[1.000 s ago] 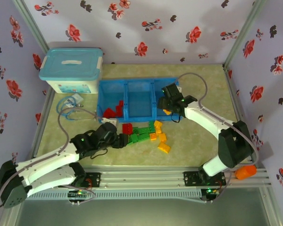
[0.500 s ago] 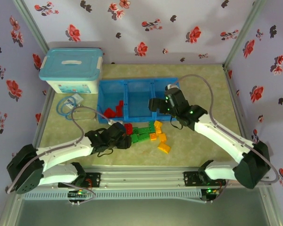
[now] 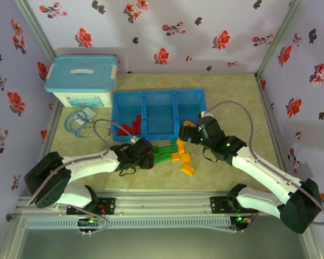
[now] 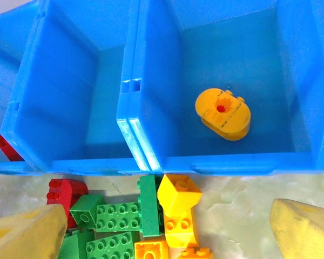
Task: Sort the legos into containers by color
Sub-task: Pick up the lego from the middle-left of the table.
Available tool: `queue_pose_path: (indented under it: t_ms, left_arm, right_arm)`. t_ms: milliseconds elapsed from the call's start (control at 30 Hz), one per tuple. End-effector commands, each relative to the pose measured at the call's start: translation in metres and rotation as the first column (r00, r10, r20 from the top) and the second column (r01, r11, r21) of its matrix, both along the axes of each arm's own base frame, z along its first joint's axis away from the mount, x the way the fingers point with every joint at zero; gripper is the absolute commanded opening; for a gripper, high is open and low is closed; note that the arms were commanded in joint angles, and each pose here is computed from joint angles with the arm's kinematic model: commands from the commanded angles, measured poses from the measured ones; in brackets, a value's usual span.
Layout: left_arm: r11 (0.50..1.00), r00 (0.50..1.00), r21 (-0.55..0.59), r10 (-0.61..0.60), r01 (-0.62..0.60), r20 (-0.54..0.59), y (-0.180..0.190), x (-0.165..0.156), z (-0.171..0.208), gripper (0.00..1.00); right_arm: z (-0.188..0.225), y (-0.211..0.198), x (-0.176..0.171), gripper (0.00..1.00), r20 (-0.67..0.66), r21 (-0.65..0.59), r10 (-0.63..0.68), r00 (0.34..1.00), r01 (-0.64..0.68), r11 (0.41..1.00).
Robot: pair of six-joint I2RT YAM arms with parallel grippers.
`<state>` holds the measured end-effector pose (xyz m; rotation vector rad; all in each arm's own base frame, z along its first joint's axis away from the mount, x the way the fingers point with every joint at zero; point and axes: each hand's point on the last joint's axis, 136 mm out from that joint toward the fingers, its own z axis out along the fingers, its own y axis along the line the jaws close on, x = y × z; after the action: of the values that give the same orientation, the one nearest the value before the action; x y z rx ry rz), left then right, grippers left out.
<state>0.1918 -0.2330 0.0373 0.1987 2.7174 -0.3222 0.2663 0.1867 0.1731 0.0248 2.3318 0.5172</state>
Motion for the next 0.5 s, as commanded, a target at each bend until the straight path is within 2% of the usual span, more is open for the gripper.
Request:
queue_pose_path:
  t_ms: [0, 233, 367, 467]
  left_arm:
    - [0.999, 1.0, -0.028, 0.024, -0.024, -0.004, -0.009, 0.008, 0.001, 0.64]
    - [0.997, 0.997, -0.032, 0.067, -0.068, -0.042, -0.005, 0.014, -0.014, 0.56]
    - [0.997, 0.995, -0.019, 0.079, -0.08, -0.058, -0.002, 0.013, -0.02, 0.47]
    - [0.996, 0.994, -0.01, 0.085, -0.086, -0.067, 0.002, 0.01, -0.021, 0.35]
  right_arm:
    - [0.003, -0.003, 0.0, 0.96, 0.023, 0.03, -0.031, 0.999, 0.03, 0.999]
    - [0.001, -0.008, -0.005, 0.96, 0.025, 0.04, -0.042, 0.999, 0.041, 0.998]
    - [0.003, -0.01, -0.006, 0.96, 0.033, 0.044, -0.047, 0.998, 0.046, 0.998]
    - [0.001, -0.011, -0.006, 0.95, 0.033, 0.047, -0.055, 0.998, 0.053, 0.998]
